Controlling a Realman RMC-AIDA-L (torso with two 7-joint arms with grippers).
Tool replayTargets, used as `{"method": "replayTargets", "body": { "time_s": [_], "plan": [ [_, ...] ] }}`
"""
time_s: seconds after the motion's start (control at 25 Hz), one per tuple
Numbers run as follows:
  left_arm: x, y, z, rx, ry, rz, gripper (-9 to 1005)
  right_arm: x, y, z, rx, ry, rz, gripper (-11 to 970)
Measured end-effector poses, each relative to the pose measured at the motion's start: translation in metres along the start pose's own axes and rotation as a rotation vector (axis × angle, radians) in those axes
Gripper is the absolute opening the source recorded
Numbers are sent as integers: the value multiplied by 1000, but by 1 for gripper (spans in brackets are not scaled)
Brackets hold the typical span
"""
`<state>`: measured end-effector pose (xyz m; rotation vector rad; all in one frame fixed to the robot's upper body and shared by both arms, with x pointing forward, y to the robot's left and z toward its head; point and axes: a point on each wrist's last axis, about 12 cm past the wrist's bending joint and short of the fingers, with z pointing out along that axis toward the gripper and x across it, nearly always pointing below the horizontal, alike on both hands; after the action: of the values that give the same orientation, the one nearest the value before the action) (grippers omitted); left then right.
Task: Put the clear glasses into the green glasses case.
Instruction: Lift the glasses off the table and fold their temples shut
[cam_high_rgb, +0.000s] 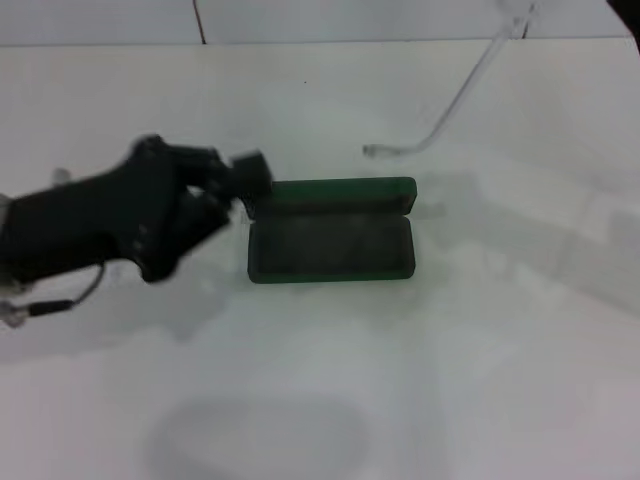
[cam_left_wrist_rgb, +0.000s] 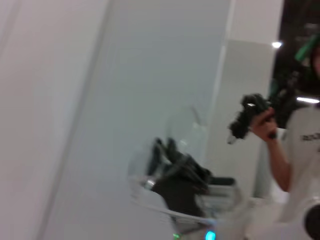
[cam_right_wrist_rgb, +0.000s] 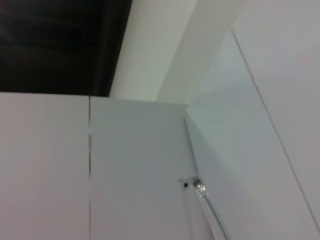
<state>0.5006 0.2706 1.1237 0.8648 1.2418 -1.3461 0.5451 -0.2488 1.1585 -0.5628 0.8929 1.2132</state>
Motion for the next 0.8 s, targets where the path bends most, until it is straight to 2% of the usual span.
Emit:
{"method": "replayTargets", "body": {
  "time_s": [0.2, 0.4, 0.48, 0.8],
  "plan": [
    [5, -2, 24, 103, 25, -24, 42, 4, -7, 13, 5, -19, -3, 113],
    [6, 0, 51, 172, 13, -22, 42, 18, -12, 31, 12, -8, 6, 113],
    [4, 1, 54, 181, 9, -17, 42, 28, -13, 42, 4, 23, 17, 113],
    [-1, 3, 55, 161, -53, -3, 42, 39, -10, 45, -19, 100, 40, 113]
  ]
}}
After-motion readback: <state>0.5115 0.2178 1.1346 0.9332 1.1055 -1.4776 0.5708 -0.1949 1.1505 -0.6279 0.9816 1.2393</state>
